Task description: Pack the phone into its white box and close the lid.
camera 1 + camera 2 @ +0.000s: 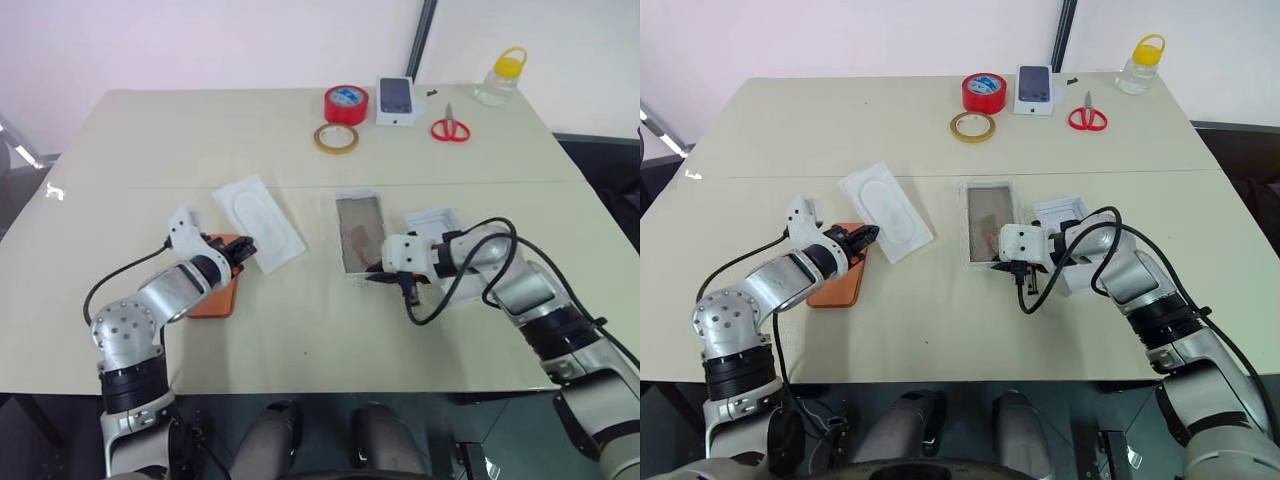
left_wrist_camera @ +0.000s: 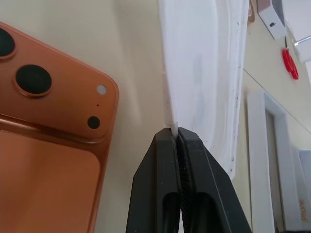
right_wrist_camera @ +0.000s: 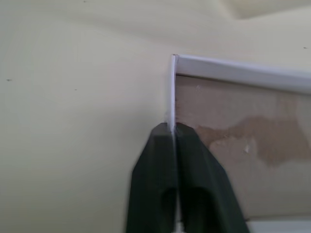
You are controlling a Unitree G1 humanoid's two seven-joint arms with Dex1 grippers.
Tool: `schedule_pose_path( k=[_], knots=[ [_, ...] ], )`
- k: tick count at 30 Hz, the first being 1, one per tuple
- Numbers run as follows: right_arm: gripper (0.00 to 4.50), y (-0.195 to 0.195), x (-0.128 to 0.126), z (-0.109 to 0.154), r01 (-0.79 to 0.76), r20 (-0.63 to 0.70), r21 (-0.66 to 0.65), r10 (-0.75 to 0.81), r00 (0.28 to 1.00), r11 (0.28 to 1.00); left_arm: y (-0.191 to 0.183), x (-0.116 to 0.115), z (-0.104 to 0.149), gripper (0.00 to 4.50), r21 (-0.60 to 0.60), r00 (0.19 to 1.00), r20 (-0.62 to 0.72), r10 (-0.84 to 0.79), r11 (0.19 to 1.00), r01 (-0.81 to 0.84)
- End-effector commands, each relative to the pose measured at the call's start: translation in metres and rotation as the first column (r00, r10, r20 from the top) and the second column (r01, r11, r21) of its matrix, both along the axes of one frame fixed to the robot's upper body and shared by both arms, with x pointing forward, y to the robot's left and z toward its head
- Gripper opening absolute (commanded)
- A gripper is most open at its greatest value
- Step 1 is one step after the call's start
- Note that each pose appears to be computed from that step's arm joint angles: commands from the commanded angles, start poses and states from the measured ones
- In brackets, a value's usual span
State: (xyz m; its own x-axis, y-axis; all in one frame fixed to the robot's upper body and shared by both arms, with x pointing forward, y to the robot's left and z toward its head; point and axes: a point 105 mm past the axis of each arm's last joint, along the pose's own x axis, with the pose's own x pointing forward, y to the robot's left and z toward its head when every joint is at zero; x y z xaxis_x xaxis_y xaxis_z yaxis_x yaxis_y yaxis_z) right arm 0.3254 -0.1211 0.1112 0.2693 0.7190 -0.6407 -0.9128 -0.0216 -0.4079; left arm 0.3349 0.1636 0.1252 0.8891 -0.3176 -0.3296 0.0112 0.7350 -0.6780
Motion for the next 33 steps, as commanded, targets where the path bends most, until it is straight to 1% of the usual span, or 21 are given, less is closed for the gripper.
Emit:
schedule_pose_path(
  k=[1, 3, 6, 8, 10, 12, 14, 17, 19, 20, 21, 25, 27, 29, 33],
  knots=[
    [0.05, 0.012, -0.006, 0.018, -0.057, 0.048, 0.026, 0.055, 0.997, 0.998, 0.007, 0.004, 0.018, 0.0, -0.026, 0.998, 0.066, 0.012, 1.0, -0.01],
    [0.05, 0.024, -0.017, 0.023, -0.108, 0.058, 0.044, 0.106, 0.993, 0.993, 0.015, 0.007, 0.025, 0.0, -0.023, 0.996, 0.082, 0.022, 1.0, -0.021],
    [0.05, 0.042, -0.039, 0.025, -0.172, 0.043, 0.062, 0.169, 0.985, 0.983, 0.022, 0.01, 0.031, 0.0, -0.021, 0.995, 0.093, 0.027, 0.999, -0.025],
    [0.05, 0.057, -0.053, 0.019, -0.199, 0.029, 0.067, 0.198, 0.98, 0.978, 0.022, 0.011, 0.034, 0.0, -0.014, 0.995, 0.098, 0.015, 1.0, -0.014],
    [0.05, 0.068, -0.059, 0.014, -0.202, 0.023, 0.068, 0.201, 0.979, 0.977, 0.021, 0.011, 0.036, 0.0, -0.007, 0.995, 0.101, 0.0, 1.0, 0.0],
    [0.05, 0.076, -0.055, 0.006, -0.154, 0.014, 0.063, 0.153, 0.988, 0.986, 0.017, 0.009, 0.037, 0.0, -0.009, 0.995, 0.099, -0.019, 1.0, 0.02],
    [0.05, 0.081, -0.043, 0.002, -0.081, 0.029, 0.059, 0.079, 0.996, 0.995, 0.013, 0.007, 0.037, 0.0, -0.007, 0.995, 0.096, -0.04, 0.999, 0.041],
    [0.05, 0.084, -0.03, 0.001, -0.023, 0.05, 0.048, 0.021, 0.999, 0.999, 0.011, 0.005, 0.036, 0.0, -0.002, 0.994, 0.09, -0.054, 0.999, 0.054],
    [0.05, 0.086, -0.026, 0.002, -0.001, 0.044, 0.053, -0.002, 0.999, 0.999, 0.01, 0.004, 0.035, 0.0, -0.001, 0.995, 0.086, -0.058, 0.998, 0.059],
    [0.62, 0.087, -0.025, 0.004, 0.001, 0.039, 0.057, -0.003, 0.999, 0.998, 0.009, 0.004, 0.035, 0.0, -0.001, 0.995, 0.084, -0.061, 0.998, 0.061],
    [0.88, 0.09, -0.025, 0.007, 0.0, 0.036, 0.072, -0.003, 0.999, 0.997, 0.008, 0.003, 0.035, 0.0, -0.001, 0.994, 0.083, -0.066, 0.998, 0.066],
    [2.74, 0.093, -0.032, 0.028, -0.035, 0.04, 0.166, 0.029, 0.999, 0.986, 0.0, 0.0, 0.036, 0.0, -0.007, 0.992, 0.081, -0.096, 0.995, 0.097],
    [2.74, 0.082, -0.032, 0.04, -0.029, 0.043, 0.201, 0.02, 0.999, 0.979, -0.007, -0.003, 0.035, 0.0, 0.003, 0.988, 0.076, -0.131, 0.991, 0.131],
    [2.74, 0.072, -0.03, 0.047, -0.013, 0.046, 0.214, 0.004, 0.999, 0.977, -0.012, -0.005, 0.034, 0.0, 0.006, 0.985, 0.066, -0.159, 0.987, 0.159],
    [2.74, 0.029, -0.018, 0.053, 0.089, 0.077, 0.182, -0.105, 0.991, 0.979, -0.039, -0.015, 0.03, 0.0, 0.017, 0.96, 0.036, -0.278, 0.96, 0.278]
  ],
)
